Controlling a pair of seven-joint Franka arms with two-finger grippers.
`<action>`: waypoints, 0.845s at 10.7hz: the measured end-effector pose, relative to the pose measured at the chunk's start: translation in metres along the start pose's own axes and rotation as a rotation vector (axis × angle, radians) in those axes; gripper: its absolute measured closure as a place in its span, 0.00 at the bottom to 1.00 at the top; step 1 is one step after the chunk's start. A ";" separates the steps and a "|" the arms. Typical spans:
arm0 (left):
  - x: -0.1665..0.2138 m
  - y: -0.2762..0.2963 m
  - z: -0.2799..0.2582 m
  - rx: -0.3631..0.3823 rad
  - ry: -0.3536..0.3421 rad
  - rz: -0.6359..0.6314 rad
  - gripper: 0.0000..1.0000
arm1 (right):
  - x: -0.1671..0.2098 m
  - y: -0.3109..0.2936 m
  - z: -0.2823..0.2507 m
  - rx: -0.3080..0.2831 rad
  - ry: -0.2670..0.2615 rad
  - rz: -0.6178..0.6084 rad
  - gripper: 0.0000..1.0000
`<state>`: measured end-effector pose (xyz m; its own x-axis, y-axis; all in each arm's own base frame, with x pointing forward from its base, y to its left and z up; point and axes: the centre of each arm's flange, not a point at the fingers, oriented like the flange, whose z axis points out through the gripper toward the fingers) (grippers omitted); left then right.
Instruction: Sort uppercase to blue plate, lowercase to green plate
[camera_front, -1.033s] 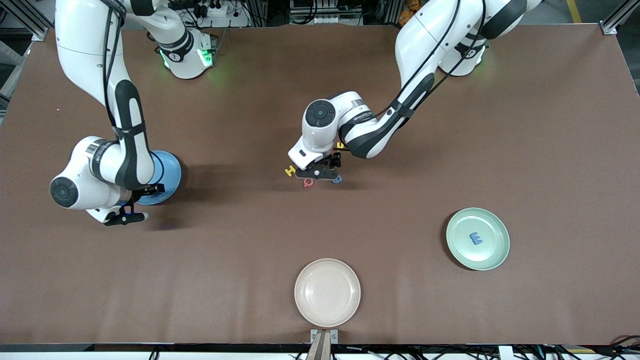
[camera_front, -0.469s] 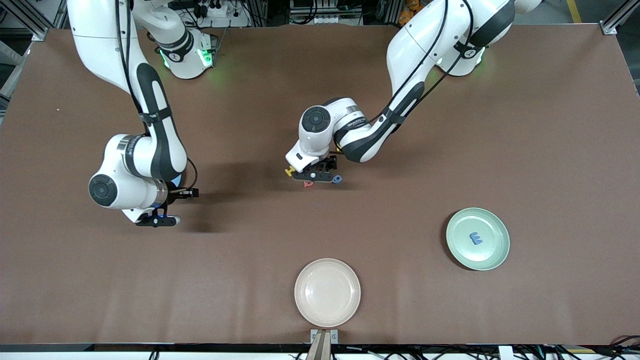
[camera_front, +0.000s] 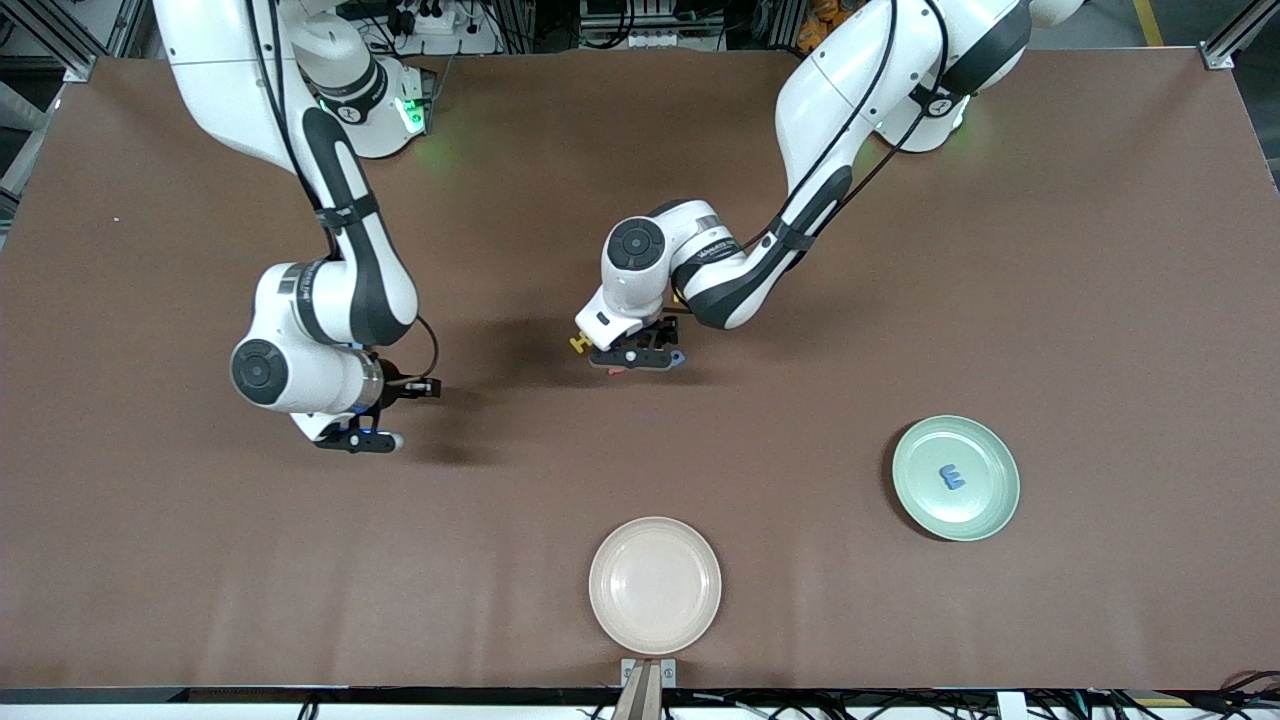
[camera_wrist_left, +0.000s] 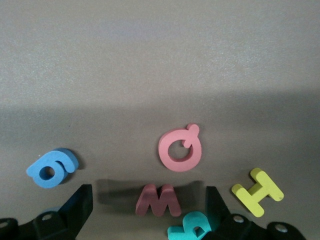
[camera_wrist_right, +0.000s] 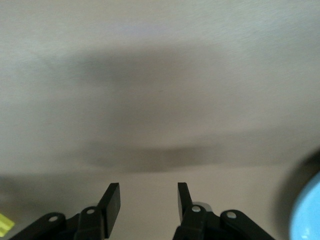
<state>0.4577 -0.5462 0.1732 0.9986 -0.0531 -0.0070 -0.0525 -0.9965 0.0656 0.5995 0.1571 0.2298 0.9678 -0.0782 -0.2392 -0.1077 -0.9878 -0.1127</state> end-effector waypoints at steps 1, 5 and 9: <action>0.002 -0.002 0.001 0.004 0.002 -0.001 0.03 | -0.003 -0.008 -0.001 0.006 0.002 0.002 0.47; 0.004 -0.004 0.001 0.007 0.005 -0.001 0.11 | -0.012 -0.044 0.001 0.022 0.027 0.030 0.39; 0.001 -0.001 0.002 0.007 0.004 0.005 0.11 | -0.028 -0.088 0.011 0.041 0.042 0.070 0.06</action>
<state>0.4586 -0.5452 0.1714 0.9983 -0.0577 -0.0027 -0.0575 -0.9966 0.0588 0.5795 0.2474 0.2356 0.9663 -0.1533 -0.2069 -0.1837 -0.9734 -0.1370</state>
